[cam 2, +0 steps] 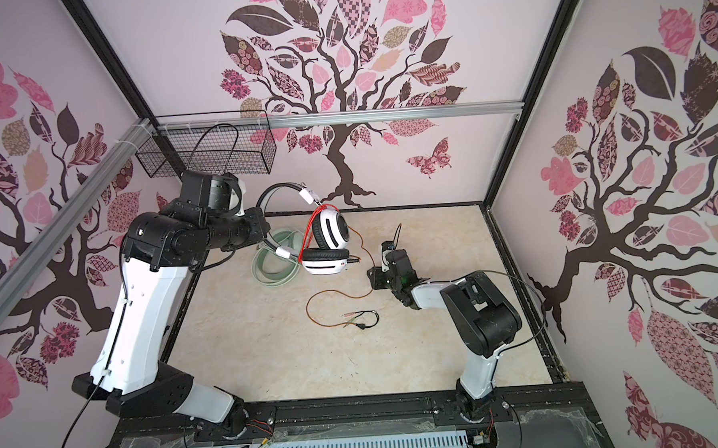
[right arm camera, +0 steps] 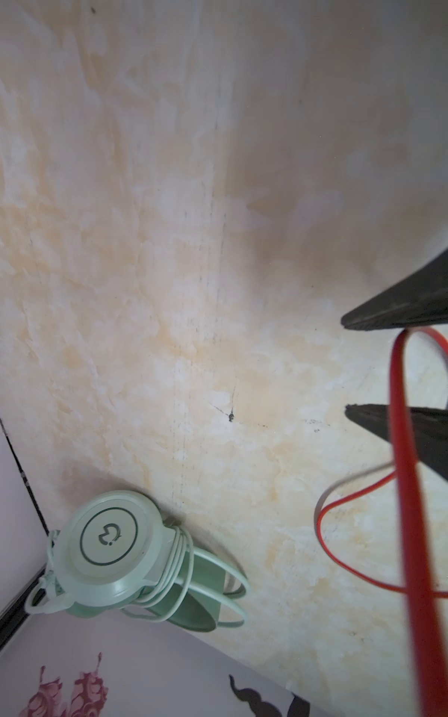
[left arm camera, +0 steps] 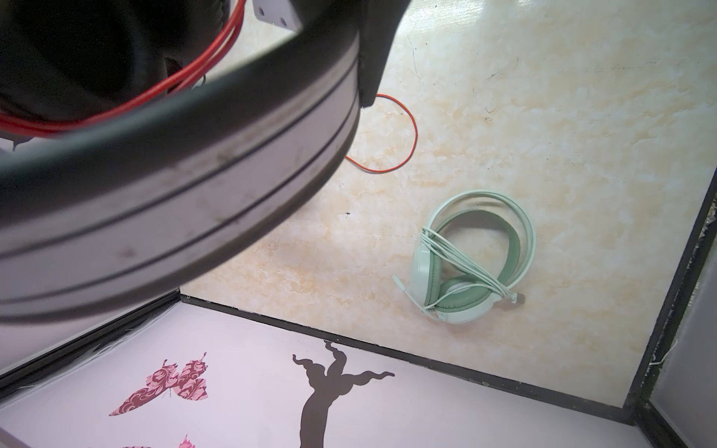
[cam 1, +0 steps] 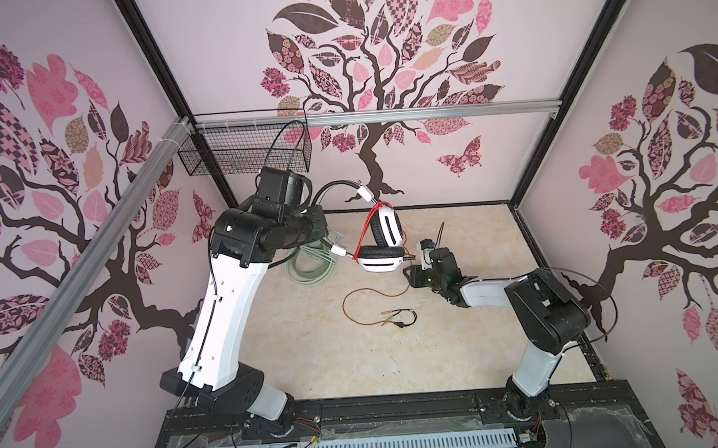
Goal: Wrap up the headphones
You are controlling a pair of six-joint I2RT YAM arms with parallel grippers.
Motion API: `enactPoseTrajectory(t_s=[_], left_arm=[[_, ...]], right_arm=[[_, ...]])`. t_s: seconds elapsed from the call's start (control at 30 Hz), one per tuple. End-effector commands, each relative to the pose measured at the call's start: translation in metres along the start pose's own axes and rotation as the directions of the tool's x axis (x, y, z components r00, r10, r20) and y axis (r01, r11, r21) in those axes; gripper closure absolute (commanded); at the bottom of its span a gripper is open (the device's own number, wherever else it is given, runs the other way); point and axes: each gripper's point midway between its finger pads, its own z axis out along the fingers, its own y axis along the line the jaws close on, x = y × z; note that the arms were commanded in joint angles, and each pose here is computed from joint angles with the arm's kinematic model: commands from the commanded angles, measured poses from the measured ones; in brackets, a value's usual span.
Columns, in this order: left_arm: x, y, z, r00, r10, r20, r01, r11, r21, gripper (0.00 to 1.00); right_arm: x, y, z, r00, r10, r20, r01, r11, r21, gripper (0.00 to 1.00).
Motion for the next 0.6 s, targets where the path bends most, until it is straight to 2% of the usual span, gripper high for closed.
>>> enactPoseTrajectory(t_s=[0.0, 0.07, 0.1, 0.2, 0.33, 0.43, 0.57], left_arm=[[-0.022, -0.014, -0.017, 0.996, -0.041, 0.083, 0.035, 0.996, 0.078, 1.00], [-0.023, -0.016, -0.016, 0.996, -0.048, 0.078, 0.041, 0.995, 0.085, 1.00], [-0.023, -0.017, -0.016, 0.996, -0.059, 0.070, 0.052, 0.993, 0.102, 1.00], [-0.025, -0.032, -0.015, 0.992, -0.129, 0.000, 0.125, 0.963, 0.238, 1.00], [-0.035, -0.054, -0.024, 0.974, -0.210, -0.081, 0.224, 0.880, 0.418, 1.00], [-0.043, -0.063, -0.029, 0.968, -0.238, -0.081, 0.248, 0.851, 0.464, 1.00], [-0.048, -0.058, -0.016, 0.956, -0.286, -0.071, 0.287, 0.851, 0.440, 1.00]], right_arm=[[0.002, 0.004, 0.006, 1.000, 0.016, 0.000, -0.016, 0.999, -0.038, 0.83], [0.007, 0.005, 0.005, 0.999, 0.034, -0.006, -0.035, 0.998, -0.053, 0.97], [0.010, 0.005, 0.005, 0.999, 0.044, -0.014, -0.045, 0.997, -0.059, 1.00], [0.020, 0.007, 0.006, 0.997, 0.059, -0.055, -0.063, 0.996, -0.066, 1.00], [0.025, 0.012, 0.002, 0.996, 0.059, -0.074, -0.064, 0.995, -0.074, 1.00], [0.027, 0.026, -0.003, 0.996, 0.024, -0.081, -0.031, 0.996, -0.084, 1.00], [0.028, 0.055, -0.018, 0.996, -0.042, -0.083, 0.033, 0.993, -0.109, 1.00]])
